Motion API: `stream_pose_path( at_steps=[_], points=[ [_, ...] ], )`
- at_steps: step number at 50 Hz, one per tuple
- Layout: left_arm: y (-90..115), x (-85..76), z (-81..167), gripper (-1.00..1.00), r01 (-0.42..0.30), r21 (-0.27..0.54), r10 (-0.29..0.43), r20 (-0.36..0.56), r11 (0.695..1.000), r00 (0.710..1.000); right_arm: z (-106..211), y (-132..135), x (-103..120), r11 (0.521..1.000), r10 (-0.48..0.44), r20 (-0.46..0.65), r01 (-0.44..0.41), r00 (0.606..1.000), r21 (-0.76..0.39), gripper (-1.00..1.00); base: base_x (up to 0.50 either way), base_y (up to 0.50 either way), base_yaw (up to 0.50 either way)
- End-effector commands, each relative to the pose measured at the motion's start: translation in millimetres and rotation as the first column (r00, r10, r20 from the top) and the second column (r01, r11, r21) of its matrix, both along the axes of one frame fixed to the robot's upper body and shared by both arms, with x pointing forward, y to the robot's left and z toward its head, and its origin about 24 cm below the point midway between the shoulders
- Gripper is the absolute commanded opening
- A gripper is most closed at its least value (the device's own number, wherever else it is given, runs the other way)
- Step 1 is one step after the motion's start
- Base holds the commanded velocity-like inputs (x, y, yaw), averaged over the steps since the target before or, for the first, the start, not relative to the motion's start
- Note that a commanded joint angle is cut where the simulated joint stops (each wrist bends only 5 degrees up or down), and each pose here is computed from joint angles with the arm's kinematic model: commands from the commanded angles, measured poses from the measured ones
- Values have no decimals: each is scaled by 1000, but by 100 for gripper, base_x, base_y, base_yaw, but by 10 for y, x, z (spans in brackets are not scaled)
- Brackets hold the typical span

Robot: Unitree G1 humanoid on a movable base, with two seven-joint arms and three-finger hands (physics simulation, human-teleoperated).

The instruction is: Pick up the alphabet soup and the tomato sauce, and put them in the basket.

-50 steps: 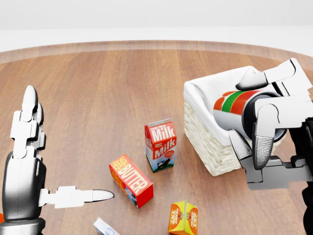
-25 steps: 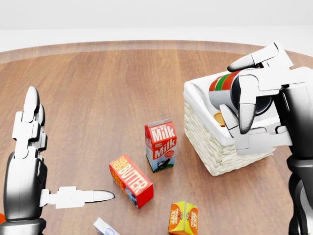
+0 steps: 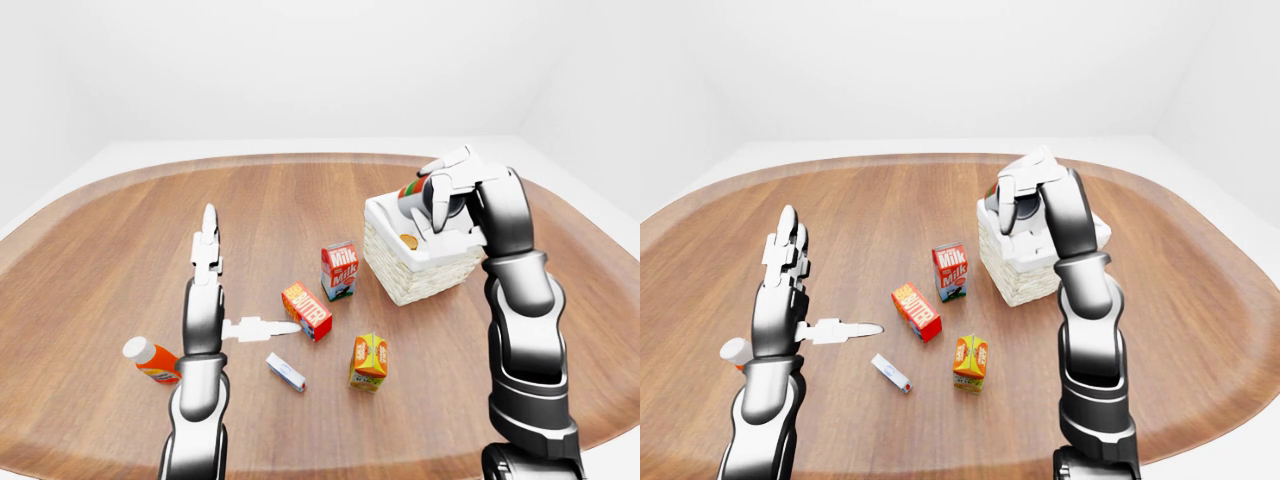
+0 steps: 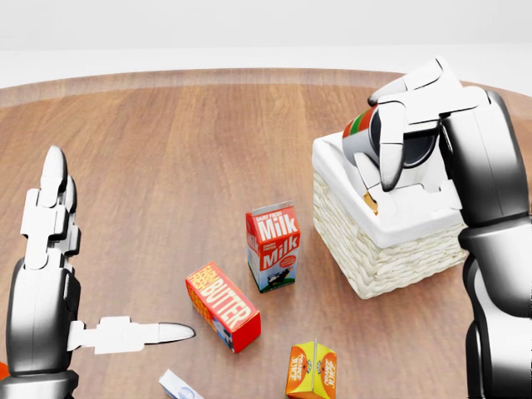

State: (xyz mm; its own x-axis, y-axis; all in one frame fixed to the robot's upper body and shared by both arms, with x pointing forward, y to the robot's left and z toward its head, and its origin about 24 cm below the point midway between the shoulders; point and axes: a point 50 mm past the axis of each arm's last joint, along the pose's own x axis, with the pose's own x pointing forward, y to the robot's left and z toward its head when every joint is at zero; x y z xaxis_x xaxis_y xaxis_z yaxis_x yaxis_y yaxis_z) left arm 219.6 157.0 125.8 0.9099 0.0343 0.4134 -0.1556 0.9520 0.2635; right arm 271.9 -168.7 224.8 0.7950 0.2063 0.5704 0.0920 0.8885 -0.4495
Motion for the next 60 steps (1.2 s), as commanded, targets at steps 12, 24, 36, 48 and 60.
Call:
stream_pose_path(
  at_steps=[12,24,36,48,60],
  points=[
    [2,2,0,100,0,0,0,0,1000,1000,47,31,306,999,-50,-2,50,999,-5,-100,0,0,0],
    [10,11,-36,100,-4,-2,4,-16,1000,1000,20,66,529,998,-63,-15,62,998,-25,-100,0,0,0],
    [8,12,-33,100,-5,-1,5,-14,1000,1000,-23,14,730,995,-100,-50,98,994,-36,-100,0,0,0],
    [8,9,-10,100,-3,-1,3,-4,1000,1000,-14,-11,879,989,-139,-83,134,987,-61,-100,0,0,0],
    [9,11,-16,100,-3,-1,3,-7,1000,1000,-165,-25,1041,977,-202,-159,187,966,-108,-100,0,0,0]
  ],
)
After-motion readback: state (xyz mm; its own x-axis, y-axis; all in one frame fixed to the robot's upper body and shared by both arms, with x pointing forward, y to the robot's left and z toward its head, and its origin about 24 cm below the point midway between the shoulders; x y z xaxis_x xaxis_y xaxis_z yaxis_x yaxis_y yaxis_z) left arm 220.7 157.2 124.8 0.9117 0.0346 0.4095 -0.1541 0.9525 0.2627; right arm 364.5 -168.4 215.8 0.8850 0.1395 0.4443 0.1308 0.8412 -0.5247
